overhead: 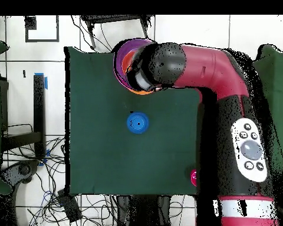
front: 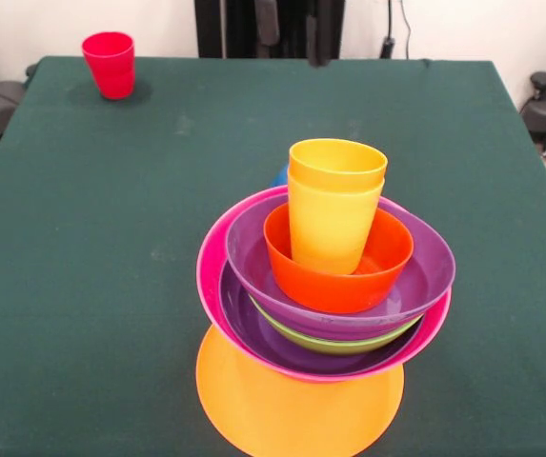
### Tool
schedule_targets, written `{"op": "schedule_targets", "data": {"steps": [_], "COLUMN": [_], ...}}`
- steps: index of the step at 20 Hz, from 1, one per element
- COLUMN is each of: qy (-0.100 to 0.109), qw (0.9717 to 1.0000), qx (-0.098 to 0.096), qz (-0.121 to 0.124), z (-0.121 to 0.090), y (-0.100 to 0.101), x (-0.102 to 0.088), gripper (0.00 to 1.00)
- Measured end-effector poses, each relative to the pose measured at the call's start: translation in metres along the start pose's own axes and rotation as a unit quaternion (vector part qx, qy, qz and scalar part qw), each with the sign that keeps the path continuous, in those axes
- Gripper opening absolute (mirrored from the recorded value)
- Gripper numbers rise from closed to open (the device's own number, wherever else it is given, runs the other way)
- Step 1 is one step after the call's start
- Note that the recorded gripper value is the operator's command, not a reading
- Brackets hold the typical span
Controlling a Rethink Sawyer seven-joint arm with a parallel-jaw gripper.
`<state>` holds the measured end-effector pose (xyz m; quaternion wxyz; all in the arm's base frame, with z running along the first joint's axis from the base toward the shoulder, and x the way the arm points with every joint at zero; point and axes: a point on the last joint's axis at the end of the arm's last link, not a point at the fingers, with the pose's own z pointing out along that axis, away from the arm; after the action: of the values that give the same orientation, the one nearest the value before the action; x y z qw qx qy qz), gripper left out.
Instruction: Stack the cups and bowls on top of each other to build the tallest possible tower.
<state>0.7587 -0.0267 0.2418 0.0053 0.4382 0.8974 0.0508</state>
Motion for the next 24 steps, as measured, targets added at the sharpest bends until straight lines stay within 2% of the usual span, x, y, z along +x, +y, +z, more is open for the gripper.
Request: {"op": "schedule_targets", "data": {"steps": [1,6,10,12,19,20,22,24], "qy": [0.007,0.015,0.011,0.007,-0.006,-0.008,-0.009,-0.01], "qw": [0.9999,0.9997,0.9995,0.9994,0.9982,0.9981,0.9981,0.9983], "qx": [0.008,0.016,0.009,0.005,-0.012,-0.014,-0.014,-0.012], "qz": [0.004,0.014,0.03,0.035,0.058,0.06,0.06,0.057], "z": [0.001,0.007,0.019,0.023,0.056,0.066,0.073,0.089], "y": [-0.014,-0.045,-0.085,-0.097,-0.157,-0.17,-0.18,-0.203], "x": [0.002,0.005,0.007,0.007,0.014,0.018,0.021,0.028], "gripper": [1.0,1.0,1.0,1.0,1.0,1.0,1.0,1.0]}}
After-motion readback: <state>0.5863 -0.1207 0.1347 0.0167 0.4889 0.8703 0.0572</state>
